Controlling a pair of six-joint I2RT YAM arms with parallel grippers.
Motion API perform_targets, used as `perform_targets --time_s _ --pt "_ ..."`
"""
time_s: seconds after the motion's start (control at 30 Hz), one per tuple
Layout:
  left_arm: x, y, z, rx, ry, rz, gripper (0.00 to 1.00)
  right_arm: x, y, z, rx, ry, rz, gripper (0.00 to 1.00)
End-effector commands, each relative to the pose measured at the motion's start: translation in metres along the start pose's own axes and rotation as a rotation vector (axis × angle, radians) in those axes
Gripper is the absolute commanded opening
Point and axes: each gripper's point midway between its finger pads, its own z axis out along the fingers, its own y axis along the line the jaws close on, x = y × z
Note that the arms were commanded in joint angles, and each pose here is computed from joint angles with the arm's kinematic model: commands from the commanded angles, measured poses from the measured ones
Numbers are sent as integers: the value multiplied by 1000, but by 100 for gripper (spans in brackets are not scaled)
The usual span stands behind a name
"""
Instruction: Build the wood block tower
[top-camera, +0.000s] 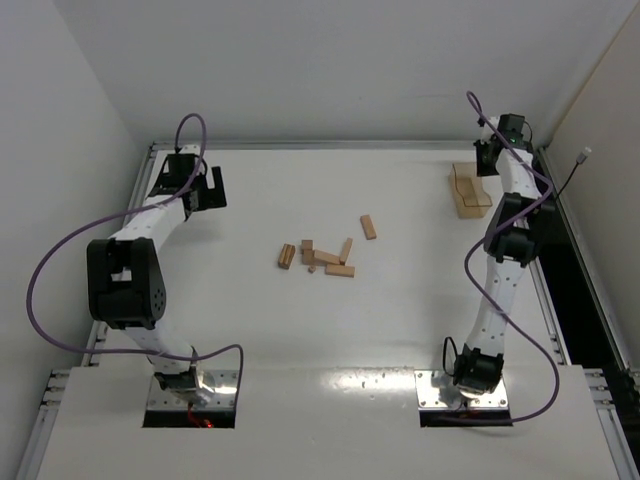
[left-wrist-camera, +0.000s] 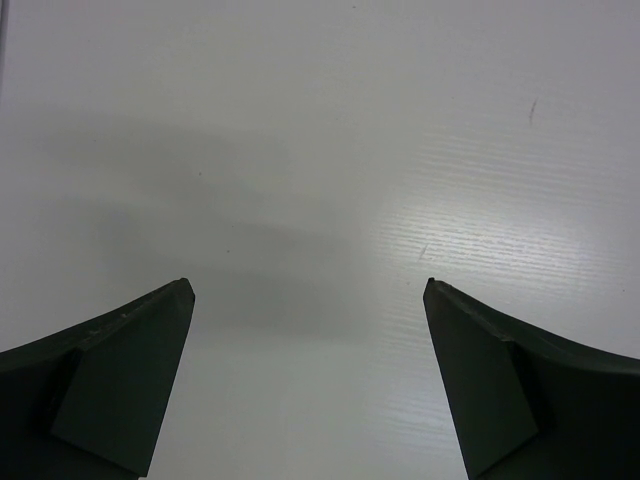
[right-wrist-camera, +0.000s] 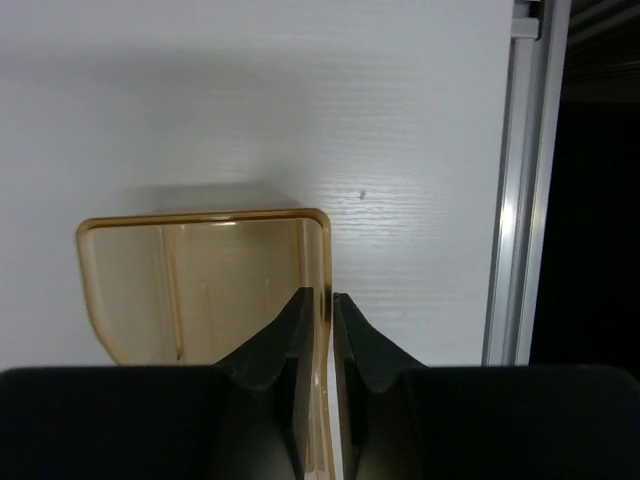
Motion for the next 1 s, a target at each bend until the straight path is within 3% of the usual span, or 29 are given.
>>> perform_targets --time_s 0.0,0.17,0.3,0.67,0.8,0.97 --pt "-17 -8 0 28 -39 6 99 -36 -9 -6 10 -116 5 12" --pt "-18 -5 2 8 -41 17 99 -41 -5 -10 -18 -134 3 42" --pt "-19 -1 -3 -9 -56 14 99 -52 15 -34 -89 -177 -26 49" --pt "-11 3 -20 -34 -78 -13 99 -41 130 -136 -290 -305 -132 51" --pt "-6 3 -24 -25 -82 -4 99 -41 164 -176 -338 -363 -247 55" --pt "-1 -2 -28 -23 -80 7 99 14 211 -180 -461 -155 -269 55"
